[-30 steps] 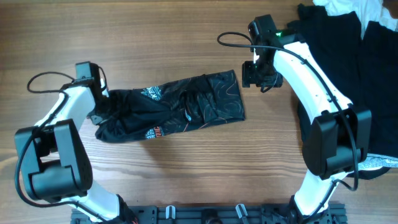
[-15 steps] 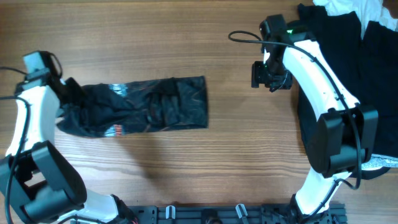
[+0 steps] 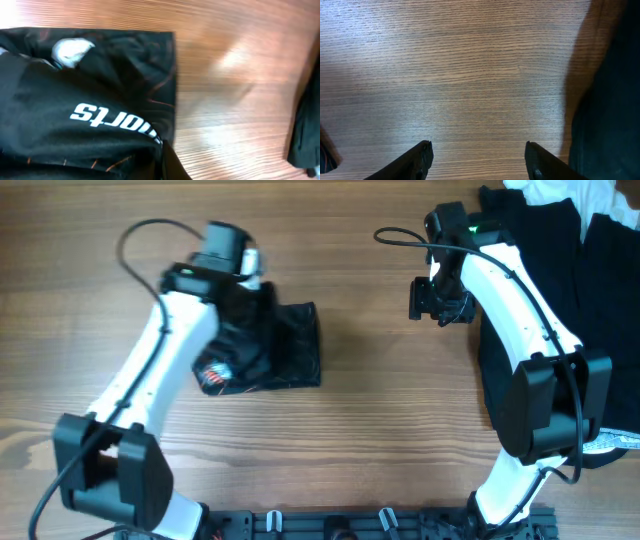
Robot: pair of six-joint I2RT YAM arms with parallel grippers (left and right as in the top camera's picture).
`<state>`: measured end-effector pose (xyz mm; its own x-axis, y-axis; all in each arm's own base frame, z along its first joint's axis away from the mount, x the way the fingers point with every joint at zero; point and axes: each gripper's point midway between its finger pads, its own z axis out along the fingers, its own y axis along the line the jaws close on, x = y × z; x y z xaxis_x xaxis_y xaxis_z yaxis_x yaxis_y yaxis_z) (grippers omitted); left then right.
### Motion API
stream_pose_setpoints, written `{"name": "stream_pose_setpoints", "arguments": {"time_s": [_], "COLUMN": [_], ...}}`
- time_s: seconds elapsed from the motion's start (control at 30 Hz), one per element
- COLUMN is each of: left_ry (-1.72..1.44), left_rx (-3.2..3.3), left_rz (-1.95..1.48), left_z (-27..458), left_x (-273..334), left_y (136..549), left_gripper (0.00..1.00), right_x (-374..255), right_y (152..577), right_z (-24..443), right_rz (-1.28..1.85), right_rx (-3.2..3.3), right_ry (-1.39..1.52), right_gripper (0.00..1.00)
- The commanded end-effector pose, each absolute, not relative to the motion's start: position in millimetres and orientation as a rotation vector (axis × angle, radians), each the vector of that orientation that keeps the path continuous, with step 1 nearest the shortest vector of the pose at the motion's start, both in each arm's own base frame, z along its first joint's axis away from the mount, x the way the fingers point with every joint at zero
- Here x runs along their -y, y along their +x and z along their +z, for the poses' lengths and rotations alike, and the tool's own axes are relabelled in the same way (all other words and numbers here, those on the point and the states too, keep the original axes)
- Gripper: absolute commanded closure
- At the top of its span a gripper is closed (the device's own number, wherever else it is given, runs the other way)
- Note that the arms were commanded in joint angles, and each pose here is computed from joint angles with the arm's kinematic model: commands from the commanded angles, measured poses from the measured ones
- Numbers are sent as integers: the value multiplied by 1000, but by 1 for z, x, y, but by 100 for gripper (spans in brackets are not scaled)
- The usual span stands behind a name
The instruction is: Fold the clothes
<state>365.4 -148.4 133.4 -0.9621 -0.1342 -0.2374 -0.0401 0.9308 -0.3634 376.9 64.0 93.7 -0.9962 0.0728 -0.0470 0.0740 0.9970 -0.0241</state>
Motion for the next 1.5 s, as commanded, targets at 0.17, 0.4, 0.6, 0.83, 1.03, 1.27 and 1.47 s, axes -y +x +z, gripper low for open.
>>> {"name": "stream_pose_setpoints", "arguments": {"time_s": [0.17, 0.4, 0.6, 0.83, 1.03, 1.27, 1.47], "left_ry": [42, -460, -839, -944, -948, -958, -936], "left_rx": [-2789, -2663, -2692, -2694, -2701, -2733, -2773], "left_rz": [-587, -461, -389, -371, -370, -367, -364], "left_z": [128, 176, 141, 127, 126, 124, 122], "left_x": [227, 78, -16, -42, -41, -39, -33], "left_y": [363, 395, 389, 388, 386, 378, 372], "left_gripper": [48, 45, 36, 30, 30, 31, 31], "right_x": [-62, -172, -271, -343, -343, -213, -190], "right_y": [378, 374, 366, 360, 368, 342, 328], "right_z": [104, 125, 127, 79, 43, 16, 17], "right_rz": [-46, 725, 761, 752, 698, 10, -79], "right_rx": [-3070, -2891, -2687, -2649, -2716, -3178, -3253], "right_ry": [38, -498, -823, -898, -827, 264, 275], "right_gripper": [35, 33, 25, 25, 63, 96, 72]}}
